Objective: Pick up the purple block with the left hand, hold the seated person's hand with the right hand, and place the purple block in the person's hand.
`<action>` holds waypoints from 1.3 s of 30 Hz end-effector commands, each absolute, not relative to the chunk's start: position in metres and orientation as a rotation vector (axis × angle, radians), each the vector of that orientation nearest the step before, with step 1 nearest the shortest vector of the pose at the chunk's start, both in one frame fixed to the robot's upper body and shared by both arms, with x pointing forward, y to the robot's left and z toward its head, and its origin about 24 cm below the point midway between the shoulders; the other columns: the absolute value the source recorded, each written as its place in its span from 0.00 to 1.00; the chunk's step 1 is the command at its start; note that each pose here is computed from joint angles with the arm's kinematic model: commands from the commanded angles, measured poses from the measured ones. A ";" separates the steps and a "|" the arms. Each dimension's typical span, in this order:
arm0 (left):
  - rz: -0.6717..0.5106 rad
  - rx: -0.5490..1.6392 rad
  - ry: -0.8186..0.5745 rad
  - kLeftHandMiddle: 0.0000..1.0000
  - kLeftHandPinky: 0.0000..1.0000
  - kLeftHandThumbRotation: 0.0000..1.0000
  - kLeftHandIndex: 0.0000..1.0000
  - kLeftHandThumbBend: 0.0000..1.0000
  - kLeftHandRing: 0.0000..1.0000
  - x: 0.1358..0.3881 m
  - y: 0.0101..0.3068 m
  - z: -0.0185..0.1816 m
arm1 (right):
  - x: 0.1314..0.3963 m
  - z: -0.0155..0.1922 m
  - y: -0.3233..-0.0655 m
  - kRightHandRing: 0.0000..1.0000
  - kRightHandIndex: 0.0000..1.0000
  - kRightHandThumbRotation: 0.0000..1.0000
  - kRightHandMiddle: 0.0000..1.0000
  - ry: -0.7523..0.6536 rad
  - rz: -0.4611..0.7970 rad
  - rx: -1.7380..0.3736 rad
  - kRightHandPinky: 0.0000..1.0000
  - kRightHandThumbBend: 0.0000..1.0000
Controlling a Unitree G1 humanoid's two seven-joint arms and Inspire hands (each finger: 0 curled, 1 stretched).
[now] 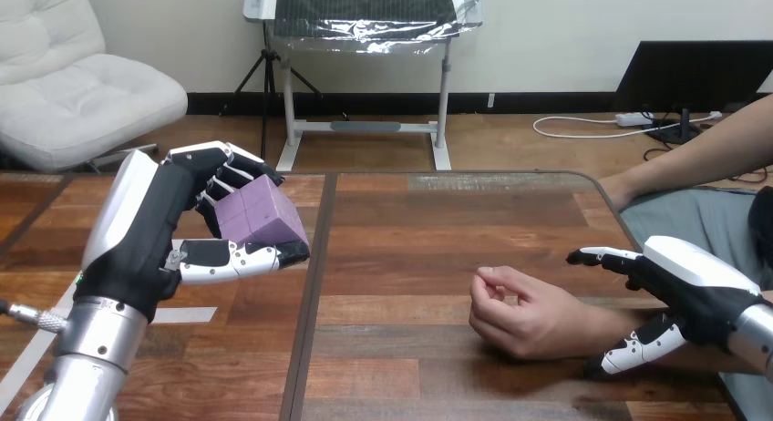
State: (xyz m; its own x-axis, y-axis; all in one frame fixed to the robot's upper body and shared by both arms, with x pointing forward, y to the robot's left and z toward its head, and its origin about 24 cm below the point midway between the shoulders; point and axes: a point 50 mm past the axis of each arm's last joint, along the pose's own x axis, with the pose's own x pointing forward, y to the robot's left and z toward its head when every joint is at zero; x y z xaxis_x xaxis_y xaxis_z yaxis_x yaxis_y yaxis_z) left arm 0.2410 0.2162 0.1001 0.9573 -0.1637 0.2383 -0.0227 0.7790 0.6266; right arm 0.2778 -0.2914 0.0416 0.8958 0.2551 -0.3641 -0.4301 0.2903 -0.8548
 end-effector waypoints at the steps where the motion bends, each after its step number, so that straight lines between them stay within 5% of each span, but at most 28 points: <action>1: -0.064 0.686 -0.408 0.41 0.31 0.00 0.43 0.58 0.37 0.245 0.215 0.126 | 0.282 0.044 -0.307 0.91 0.89 0.25 0.91 0.256 0.426 -1.243 0.80 1.00; 39: -0.064 0.674 -0.414 0.42 0.31 0.00 0.43 0.58 0.37 0.246 0.217 0.127 | 0.285 0.037 -0.306 0.75 0.81 0.03 0.81 0.439 0.514 -1.287 0.59 1.00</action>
State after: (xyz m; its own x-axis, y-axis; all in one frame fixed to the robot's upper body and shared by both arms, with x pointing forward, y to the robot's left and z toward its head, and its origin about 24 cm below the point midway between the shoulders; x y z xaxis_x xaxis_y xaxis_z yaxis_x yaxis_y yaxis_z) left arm 0.2408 0.2195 0.1014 0.9584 -0.1612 0.2356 -0.0239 0.7772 0.6288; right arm 0.2917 -0.2900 0.0436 0.8435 0.1934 -0.5010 -0.5347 0.2146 -0.8174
